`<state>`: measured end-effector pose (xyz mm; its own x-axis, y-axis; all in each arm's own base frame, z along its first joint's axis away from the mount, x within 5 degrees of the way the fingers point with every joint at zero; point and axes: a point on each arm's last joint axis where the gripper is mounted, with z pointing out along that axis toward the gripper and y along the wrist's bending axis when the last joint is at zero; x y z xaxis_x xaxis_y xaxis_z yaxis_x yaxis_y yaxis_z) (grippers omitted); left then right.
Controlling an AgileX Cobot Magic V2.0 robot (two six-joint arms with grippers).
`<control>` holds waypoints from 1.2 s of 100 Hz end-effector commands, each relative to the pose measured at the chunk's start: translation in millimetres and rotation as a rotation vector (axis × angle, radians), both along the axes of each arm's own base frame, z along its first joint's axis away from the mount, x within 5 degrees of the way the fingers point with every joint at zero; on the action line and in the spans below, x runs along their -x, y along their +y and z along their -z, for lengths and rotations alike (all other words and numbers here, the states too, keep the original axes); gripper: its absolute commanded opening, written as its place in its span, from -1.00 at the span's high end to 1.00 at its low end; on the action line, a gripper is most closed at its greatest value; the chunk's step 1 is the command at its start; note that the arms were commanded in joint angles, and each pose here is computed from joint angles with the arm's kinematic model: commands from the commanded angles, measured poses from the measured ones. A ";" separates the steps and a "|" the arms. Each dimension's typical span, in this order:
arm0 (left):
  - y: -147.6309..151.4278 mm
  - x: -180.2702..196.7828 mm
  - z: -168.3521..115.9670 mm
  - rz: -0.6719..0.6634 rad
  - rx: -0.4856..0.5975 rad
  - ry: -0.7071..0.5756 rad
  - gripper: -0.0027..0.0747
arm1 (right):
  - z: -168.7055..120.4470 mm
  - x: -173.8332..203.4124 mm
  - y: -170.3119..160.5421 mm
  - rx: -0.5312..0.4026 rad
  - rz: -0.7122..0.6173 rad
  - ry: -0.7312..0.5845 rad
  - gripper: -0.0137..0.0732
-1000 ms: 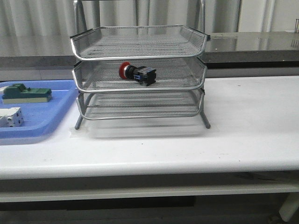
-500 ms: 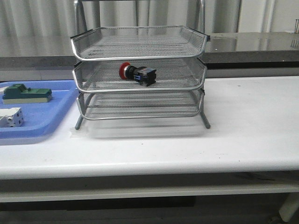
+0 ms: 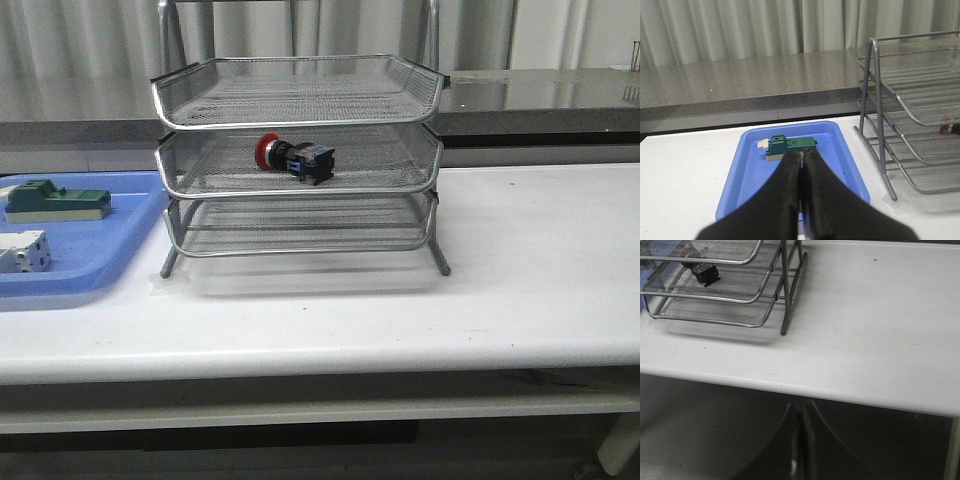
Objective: Place button on rack with both arms
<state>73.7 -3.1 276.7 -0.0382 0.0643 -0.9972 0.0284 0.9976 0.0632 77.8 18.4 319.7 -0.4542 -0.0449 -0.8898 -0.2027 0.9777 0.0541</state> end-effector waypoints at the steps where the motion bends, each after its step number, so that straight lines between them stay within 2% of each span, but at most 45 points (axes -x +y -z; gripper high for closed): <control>1: 2.9 0.1 -14.9 -0.031 0.022 -0.090 0.98 | -12.9 -2.4 -0.3 -0.007 0.005 -0.085 0.82; 32: 2.9 0.1 -14.9 -0.031 0.022 -0.090 0.98 | -11.7 -3.7 -1.4 0.016 0.010 -0.099 0.82; 49: 2.9 0.1 -14.9 -0.031 0.022 -0.090 0.98 | -3.2 -4.7 -1.3 0.009 0.005 -0.208 0.82; 70: 2.9 0.1 -14.9 -0.031 0.022 -0.090 0.98 | 18.4 1.3 -4.8 -0.023 0.037 -0.373 0.82; 105: 2.9 0.1 -14.9 -0.031 0.022 -0.090 0.98 | 59.1 13.2 -15.3 -0.033 0.170 -0.497 0.82; 120: 2.9 0.1 -14.9 -0.031 0.022 -0.090 0.98 | 73.1 18.6 -16.3 -0.043 0.184 -0.539 0.82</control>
